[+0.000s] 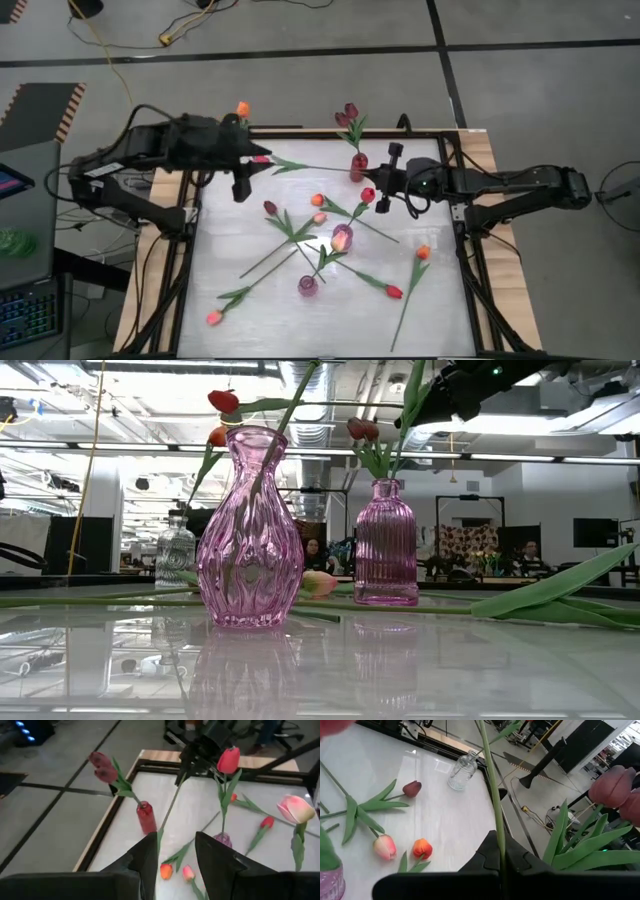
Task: Sort flowers into vase by color
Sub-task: Put the top red flower into the top purple vase
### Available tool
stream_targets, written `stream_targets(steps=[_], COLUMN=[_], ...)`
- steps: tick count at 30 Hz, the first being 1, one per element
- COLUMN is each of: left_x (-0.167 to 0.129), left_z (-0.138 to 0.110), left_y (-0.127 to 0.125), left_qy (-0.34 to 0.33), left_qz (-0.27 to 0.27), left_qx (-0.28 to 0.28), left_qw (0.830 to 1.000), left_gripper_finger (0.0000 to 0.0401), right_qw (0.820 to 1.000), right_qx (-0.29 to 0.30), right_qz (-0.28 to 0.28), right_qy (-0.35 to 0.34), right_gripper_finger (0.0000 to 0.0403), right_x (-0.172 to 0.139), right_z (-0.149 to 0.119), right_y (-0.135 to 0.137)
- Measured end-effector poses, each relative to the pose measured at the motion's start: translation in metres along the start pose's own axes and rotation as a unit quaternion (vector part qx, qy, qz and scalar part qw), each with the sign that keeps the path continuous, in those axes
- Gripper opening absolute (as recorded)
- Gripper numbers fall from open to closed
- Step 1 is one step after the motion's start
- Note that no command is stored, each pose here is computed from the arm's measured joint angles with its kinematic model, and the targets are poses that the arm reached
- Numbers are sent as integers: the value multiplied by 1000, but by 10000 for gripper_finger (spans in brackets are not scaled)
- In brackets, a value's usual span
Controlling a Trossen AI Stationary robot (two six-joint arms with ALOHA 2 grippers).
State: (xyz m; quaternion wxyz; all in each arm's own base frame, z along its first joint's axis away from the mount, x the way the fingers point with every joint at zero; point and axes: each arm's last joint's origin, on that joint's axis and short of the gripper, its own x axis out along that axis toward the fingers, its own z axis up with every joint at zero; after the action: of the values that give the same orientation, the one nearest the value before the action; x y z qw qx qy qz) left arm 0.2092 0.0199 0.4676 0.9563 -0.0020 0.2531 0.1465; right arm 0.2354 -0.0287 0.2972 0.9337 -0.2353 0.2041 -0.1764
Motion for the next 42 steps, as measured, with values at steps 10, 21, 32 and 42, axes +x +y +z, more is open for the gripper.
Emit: stream_targets(steps=[10,21,32,42], left_x=[25,82,116,153], left_z=[-85,-187,-206,-206], left_y=[-31,-47,-55,-54], left_qy=[-46,-223,-295,-253], left_qz=[8,-56,-36,-18], left_qx=[-53,-191,-209,-205], left_qw=[998,954,932,945], left_gripper_finger=[119,119,119,119], right_qw=[1000,1000,1000,1000], right_qx=[6,18,18,16], right_qz=[-1,-9,-9,-8], right_qy=[-1,-16,-14,-13], right_gripper_finger=[18,18,18,19], right_x=[0,0,1,1], right_z=[0,3,3,2], right_y=[0,-2,-2,-2])
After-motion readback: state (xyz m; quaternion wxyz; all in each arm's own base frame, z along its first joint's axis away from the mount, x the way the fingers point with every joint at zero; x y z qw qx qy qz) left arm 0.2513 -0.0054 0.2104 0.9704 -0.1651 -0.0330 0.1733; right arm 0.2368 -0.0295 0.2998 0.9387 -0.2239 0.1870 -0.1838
